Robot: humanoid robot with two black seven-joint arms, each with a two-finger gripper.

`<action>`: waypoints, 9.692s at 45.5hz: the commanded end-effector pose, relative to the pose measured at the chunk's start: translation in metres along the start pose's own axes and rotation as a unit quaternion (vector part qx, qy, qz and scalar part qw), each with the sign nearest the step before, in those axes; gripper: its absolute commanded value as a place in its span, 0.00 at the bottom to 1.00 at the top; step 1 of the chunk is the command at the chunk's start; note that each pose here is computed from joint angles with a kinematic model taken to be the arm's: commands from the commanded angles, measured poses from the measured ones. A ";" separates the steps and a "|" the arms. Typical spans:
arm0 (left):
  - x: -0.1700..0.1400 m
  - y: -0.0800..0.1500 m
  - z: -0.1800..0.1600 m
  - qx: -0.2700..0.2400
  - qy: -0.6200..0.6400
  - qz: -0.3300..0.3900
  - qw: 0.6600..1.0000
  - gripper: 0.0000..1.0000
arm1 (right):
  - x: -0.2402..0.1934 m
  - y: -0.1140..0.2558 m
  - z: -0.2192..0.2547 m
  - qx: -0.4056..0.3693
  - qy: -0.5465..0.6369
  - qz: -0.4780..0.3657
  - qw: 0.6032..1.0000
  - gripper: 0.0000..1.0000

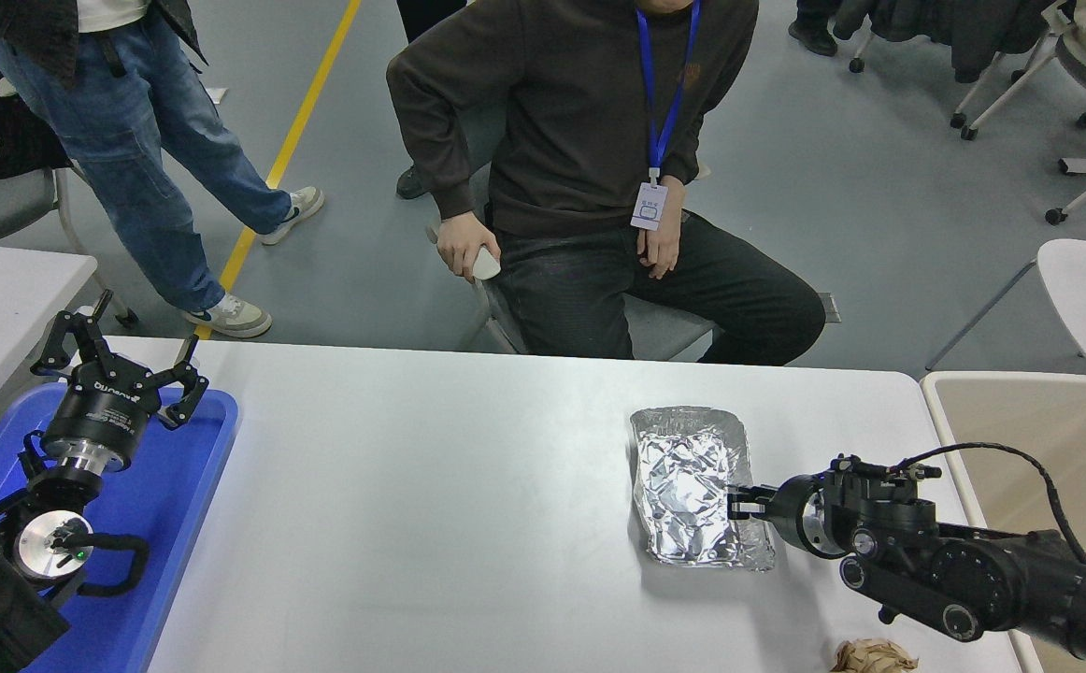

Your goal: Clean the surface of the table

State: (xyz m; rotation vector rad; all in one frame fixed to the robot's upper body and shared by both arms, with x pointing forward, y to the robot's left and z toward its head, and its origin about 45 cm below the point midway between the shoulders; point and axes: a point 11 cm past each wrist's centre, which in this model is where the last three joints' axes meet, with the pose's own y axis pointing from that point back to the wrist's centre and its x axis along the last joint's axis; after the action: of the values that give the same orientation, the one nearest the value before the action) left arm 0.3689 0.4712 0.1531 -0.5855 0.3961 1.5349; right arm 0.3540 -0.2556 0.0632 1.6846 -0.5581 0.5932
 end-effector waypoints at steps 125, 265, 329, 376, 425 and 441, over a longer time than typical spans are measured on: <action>0.000 0.000 0.000 0.000 0.000 0.000 1.000 1.00 | 0.189 0.203 0.042 0.063 0.018 0.055 0.996 0.00; 0.000 0.000 0.000 0.000 0.000 0.000 1.000 1.00 | -0.058 0.151 0.345 -0.345 -0.337 0.169 0.860 0.00; 0.000 0.000 0.000 0.000 0.000 0.000 1.000 1.00 | -0.049 0.109 0.307 -0.370 -0.458 0.255 0.767 0.00; 0.000 0.000 0.000 0.000 0.000 0.000 1.000 1.00 | -0.037 0.130 0.327 -0.379 -0.476 0.288 0.740 0.97; 0.000 0.000 0.000 0.000 0.000 0.000 1.000 1.00 | 0.086 0.144 0.309 0.022 -0.778 0.321 0.539 0.99; 0.000 0.000 0.000 0.000 0.000 0.000 1.000 1.00 | 0.112 0.138 0.267 0.144 -0.794 0.276 0.521 0.99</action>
State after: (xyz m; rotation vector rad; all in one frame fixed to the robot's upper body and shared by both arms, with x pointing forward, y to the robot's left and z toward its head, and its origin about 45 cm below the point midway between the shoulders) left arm 0.3689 0.4712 0.1531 -0.5855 0.3962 1.5356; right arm 0.3556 -0.5737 0.1726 1.7046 -2.4803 -0.7463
